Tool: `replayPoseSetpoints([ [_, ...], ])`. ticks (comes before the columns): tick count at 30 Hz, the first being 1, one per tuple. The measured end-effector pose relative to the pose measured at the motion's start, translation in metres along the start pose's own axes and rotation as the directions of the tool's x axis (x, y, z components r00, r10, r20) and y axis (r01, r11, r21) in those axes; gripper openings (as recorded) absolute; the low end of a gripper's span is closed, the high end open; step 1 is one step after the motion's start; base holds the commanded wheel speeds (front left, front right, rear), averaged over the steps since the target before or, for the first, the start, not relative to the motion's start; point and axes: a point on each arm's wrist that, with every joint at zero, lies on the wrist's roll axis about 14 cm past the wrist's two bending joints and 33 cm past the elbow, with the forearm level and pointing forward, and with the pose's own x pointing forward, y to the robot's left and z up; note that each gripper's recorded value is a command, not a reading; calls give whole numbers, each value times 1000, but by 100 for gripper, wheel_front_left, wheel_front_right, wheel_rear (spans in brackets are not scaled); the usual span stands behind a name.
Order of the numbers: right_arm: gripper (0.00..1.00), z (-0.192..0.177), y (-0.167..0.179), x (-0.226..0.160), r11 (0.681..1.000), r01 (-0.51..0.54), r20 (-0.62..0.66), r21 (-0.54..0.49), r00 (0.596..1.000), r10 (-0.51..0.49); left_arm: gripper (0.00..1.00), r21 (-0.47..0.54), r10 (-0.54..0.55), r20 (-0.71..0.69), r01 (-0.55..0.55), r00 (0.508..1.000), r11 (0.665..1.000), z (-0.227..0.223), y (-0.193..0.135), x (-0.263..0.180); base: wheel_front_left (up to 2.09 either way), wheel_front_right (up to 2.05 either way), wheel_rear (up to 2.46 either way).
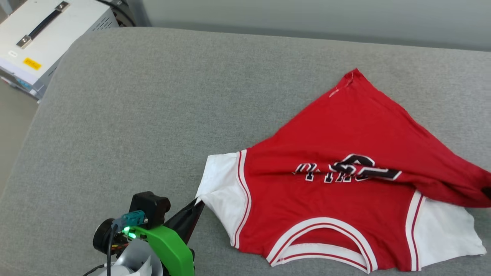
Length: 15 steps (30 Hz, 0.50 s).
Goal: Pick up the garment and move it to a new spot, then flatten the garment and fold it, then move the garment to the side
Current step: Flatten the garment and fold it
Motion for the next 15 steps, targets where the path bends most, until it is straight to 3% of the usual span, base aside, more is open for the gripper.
replayPoseSetpoints([
  [7, 0, -47, -22, -32, 996, 54, -6, 65, 999, -53, 0, 18, -52, 33, 51, 998, 999, 6, -18, 2, 0, 0, 0],
  [15, 0, -95, -10, -37, 989, 36, -61, 144, 998, -28, 0, 14, -81, 51, 80, 995, 997, 6, -28, 5, 0, 0, 0],
])
